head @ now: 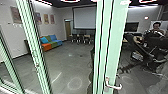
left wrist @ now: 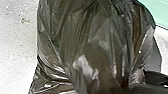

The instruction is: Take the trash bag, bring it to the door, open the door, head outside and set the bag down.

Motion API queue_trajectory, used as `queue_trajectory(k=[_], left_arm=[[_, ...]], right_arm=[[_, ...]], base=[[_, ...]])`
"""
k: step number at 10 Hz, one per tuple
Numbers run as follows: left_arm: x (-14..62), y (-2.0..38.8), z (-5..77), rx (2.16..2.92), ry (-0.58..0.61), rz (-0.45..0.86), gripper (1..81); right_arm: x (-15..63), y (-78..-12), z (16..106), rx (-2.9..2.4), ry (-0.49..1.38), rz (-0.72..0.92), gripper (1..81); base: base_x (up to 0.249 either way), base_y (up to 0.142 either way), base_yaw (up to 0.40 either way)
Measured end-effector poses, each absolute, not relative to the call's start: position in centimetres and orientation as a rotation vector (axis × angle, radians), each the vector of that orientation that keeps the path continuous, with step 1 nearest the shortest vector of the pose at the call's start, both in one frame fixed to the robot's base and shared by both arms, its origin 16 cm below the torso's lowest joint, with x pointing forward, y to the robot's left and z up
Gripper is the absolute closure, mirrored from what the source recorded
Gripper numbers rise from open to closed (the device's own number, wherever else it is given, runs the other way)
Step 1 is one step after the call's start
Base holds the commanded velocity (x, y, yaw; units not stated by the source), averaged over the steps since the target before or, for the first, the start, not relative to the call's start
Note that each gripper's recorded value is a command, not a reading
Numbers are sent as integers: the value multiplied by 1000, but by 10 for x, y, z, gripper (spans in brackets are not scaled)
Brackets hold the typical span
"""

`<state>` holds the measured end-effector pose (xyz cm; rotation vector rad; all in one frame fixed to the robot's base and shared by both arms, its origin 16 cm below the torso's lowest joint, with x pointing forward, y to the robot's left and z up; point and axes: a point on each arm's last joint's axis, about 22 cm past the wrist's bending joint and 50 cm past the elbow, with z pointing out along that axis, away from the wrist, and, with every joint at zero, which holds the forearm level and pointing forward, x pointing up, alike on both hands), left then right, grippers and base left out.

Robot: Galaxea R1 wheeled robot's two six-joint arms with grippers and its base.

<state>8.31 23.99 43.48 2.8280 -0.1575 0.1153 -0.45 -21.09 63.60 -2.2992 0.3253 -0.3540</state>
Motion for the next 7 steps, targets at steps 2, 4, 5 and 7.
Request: queue_trajectory(k=[2,4,5,7], left_arm=[[83,235,435,2823,-158,115,811],[83,233,435,2819,-158,114,811],[83,233,435,2820,-158,114,811],[83,233,435,2819,-158,114,811]], right_arm=[[6,-221,673,-2257,351,-386,10],[30,-230,701,-2232,338,-424,10],[51,-238,712,-2227,321,-462,10],[76,-258,740,-2234,291,-488,10]], base=[[0,0,0],[0,0,0],[0,0,0],[0,0,0]])
